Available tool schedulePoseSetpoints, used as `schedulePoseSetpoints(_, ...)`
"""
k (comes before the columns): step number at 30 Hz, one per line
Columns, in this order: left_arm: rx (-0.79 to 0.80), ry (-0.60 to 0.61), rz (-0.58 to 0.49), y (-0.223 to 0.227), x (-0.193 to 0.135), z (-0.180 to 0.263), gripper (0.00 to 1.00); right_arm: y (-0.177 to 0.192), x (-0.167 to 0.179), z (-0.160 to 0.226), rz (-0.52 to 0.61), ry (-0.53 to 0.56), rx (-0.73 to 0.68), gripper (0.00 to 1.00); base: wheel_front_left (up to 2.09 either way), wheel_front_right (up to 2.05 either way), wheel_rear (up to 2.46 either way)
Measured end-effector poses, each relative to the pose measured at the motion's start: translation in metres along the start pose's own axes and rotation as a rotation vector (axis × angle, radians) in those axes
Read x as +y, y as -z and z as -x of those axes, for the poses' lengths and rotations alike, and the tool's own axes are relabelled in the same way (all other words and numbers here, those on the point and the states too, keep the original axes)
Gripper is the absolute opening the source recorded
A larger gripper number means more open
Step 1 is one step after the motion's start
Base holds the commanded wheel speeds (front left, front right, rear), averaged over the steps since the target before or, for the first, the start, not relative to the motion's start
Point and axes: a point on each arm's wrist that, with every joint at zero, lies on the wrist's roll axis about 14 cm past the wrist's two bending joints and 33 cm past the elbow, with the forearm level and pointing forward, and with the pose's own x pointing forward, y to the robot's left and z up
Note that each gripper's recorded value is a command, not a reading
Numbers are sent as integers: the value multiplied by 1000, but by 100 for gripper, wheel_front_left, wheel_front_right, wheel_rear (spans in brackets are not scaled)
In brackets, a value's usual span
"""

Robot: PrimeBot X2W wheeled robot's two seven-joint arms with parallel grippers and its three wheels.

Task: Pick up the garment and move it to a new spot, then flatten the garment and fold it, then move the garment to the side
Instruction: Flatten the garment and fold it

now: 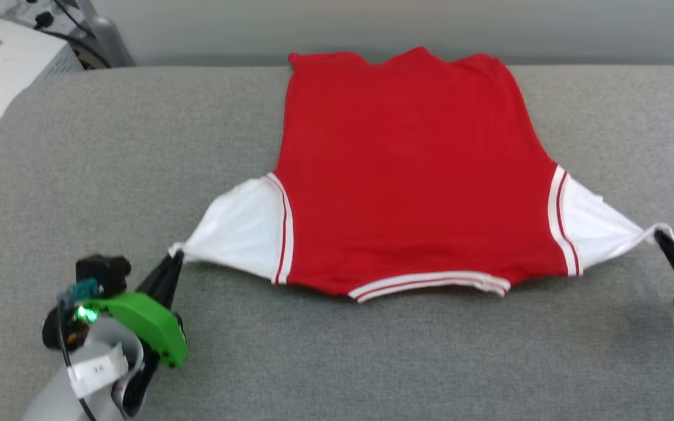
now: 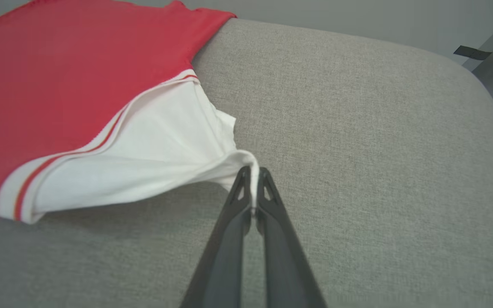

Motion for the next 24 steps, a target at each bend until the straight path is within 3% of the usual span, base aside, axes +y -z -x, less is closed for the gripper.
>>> schedulePoseSetpoints(9, 93, -5, 57, 47, -7, 49, 0, 41, 17, 46, -120, -47, 139, 0, 0, 0, 0)
schedulePoseSetpoints(16, 151, 28, 58, 65, -18, 77, 0, 83, 26, 84, -184, -79, 306, 0, 0, 0, 0)
schedulePoseSetpoints(20, 159, 44, 60, 65, -26, 82, 0, 88, 28, 86, -209, -83, 321, 0, 0, 0, 0)
schedulePoseSetpoints(21, 162, 54, 59, 64, -29, 81, 0, 87, 29, 85, -210, -84, 317, 28, 0, 0, 0)
schedulePoseSetpoints(22, 164, 66, 61, 64, -34, 80, 0, 84, 29, 82, -209, -86, 309, 100, 0, 0, 0)
schedulePoseSetpoints(24, 152, 79, 67, 60, -40, 78, 0, 79, 29, 79, -208, -90, 308, 100, 0, 0, 0)
